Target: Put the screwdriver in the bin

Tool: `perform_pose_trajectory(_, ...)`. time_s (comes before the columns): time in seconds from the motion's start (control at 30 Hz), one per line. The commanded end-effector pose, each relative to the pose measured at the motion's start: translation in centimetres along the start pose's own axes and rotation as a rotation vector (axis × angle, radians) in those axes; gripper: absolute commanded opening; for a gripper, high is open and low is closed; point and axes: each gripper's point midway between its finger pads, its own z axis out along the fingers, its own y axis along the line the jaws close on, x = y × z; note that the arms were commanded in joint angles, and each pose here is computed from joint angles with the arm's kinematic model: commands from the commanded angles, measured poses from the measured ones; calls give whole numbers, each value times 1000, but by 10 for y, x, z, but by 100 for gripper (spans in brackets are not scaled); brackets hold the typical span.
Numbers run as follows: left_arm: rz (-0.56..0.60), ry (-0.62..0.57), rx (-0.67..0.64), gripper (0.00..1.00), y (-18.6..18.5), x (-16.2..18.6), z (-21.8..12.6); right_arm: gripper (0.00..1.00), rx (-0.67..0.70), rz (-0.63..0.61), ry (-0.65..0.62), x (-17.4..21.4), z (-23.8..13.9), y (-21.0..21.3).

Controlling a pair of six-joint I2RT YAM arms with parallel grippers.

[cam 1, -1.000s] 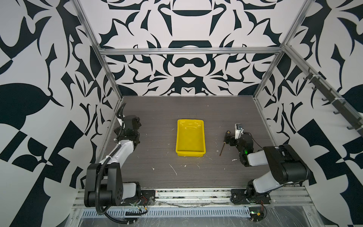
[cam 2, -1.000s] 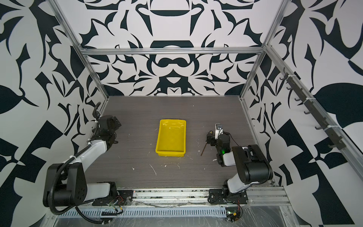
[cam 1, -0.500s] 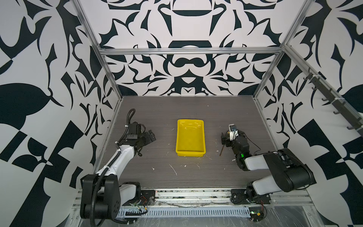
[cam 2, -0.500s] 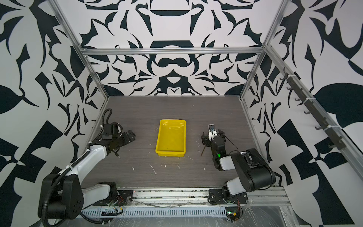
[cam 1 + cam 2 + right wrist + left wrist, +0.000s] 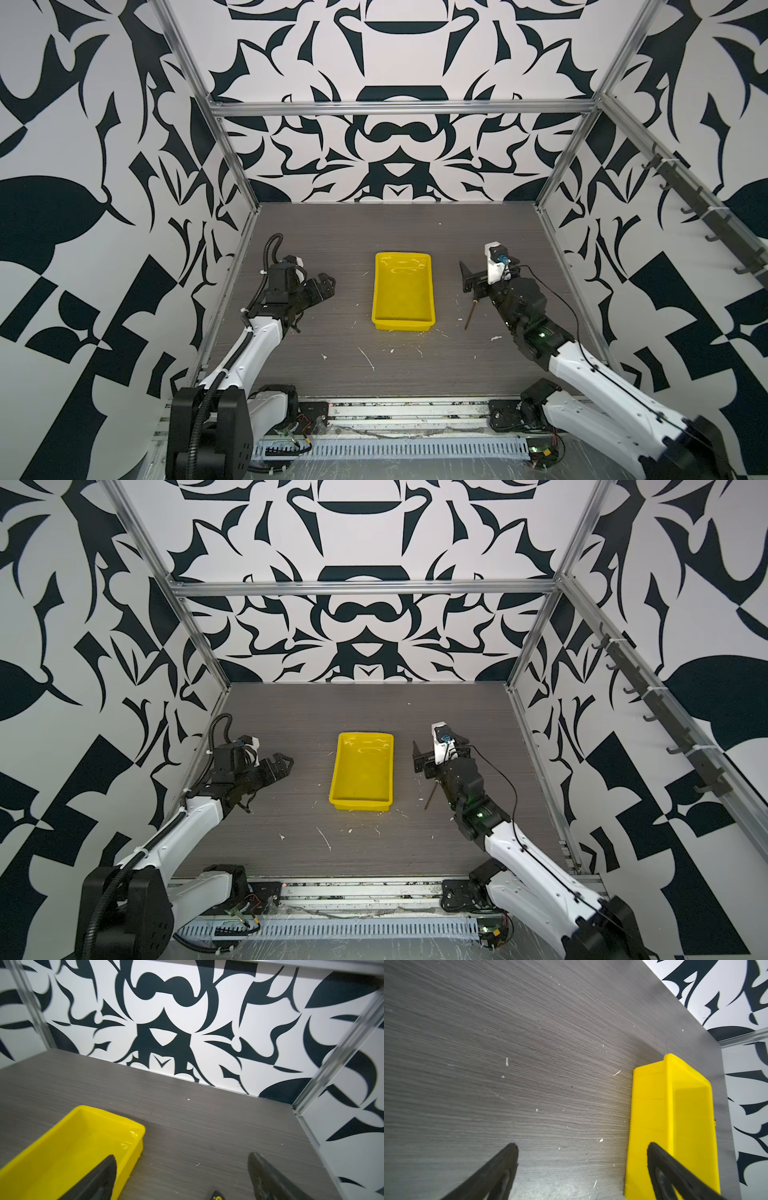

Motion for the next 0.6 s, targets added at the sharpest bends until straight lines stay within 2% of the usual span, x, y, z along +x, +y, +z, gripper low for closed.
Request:
perform_pose_trajectory(0.0,-15,34,36,99,-5,6,1,100,118,146,310,82,-14,-18)
perform_pose_trajectory(0.07,0,19,51,100,-8,6,-4,100,408,279,348,107,-32,-62)
perform_pose_trajectory(0.1,3,-3,56,99,-8,6,-9,100,488,301,346,114,-39,-74)
perform_pose_trajectory(0.2,-12,-105,-2,99,3,0,-26,99,500,297,337,131,-39,-78)
perform_pose_trajectory(0.33,-87,-221,-143,99,33,-1,-44,100,485,286,328,128,-37,-76)
perform_pose_trajectory(0.43,-94,-265,-148,99,37,-1,-53,100,441,276,322,129,-27,-69)
perform_pose_trajectory(0.57,-220,-324,-253,99,63,4,-59,100,347,223,424,143,-2,-50)
